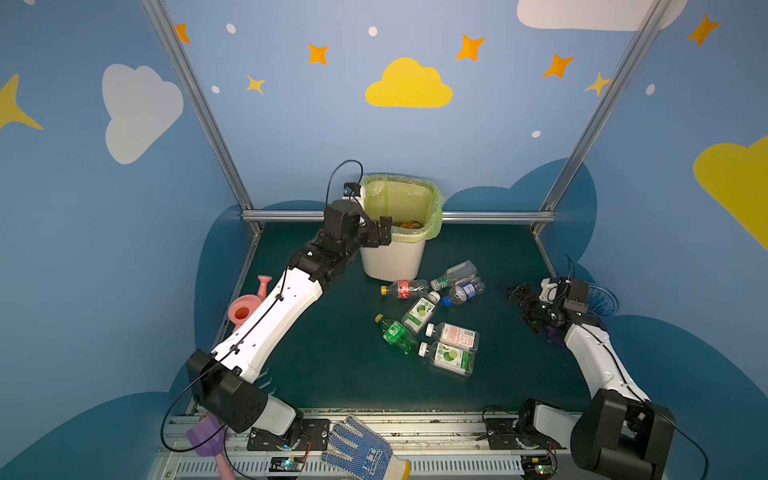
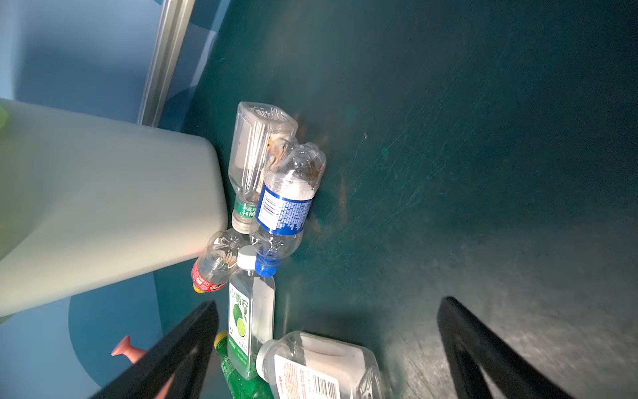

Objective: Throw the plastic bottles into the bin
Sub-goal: 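Swing the left gripper back down while the right gripper reaches toward the pile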

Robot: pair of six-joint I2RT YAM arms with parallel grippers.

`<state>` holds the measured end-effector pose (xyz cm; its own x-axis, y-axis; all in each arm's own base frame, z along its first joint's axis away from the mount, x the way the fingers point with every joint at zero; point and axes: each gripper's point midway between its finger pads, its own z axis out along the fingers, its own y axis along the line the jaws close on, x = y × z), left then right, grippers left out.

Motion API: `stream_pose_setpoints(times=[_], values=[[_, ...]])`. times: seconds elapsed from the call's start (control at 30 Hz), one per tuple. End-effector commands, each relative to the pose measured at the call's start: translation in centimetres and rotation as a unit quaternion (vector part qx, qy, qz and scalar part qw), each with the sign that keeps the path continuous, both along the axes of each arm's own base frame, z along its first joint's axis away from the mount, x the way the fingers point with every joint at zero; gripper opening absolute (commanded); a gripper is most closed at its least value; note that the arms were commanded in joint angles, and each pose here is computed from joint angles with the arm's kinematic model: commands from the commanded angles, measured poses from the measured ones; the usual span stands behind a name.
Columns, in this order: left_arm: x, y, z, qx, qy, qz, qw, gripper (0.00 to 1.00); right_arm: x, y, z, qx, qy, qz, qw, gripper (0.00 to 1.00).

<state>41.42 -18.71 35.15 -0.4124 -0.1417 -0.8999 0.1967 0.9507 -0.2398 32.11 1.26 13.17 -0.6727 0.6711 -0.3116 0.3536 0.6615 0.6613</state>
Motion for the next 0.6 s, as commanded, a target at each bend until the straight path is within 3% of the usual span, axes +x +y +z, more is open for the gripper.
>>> stream_pose_setpoints(times=[0.0,0.3,0.57], values=[[-1.9,3.5,3.6,-0.05,-0.056,0.053,0.996,1.0,1.4,1.0,0.6,0.009,-0.011,0.011,1.0,0.98],[-4.9,9.9,-8.3,-0.05,0.056,0.158,0.985,1.0,3.8,3.0,0.6,-0.006,0.012,0.031,0.999,0.96],[-7.1,11.9,-15.8,-0.059,0.142,0.2,0.968,1.0,6.5,4.7,0.6,-0.02,0.043,0.046,0.998,0.9]])
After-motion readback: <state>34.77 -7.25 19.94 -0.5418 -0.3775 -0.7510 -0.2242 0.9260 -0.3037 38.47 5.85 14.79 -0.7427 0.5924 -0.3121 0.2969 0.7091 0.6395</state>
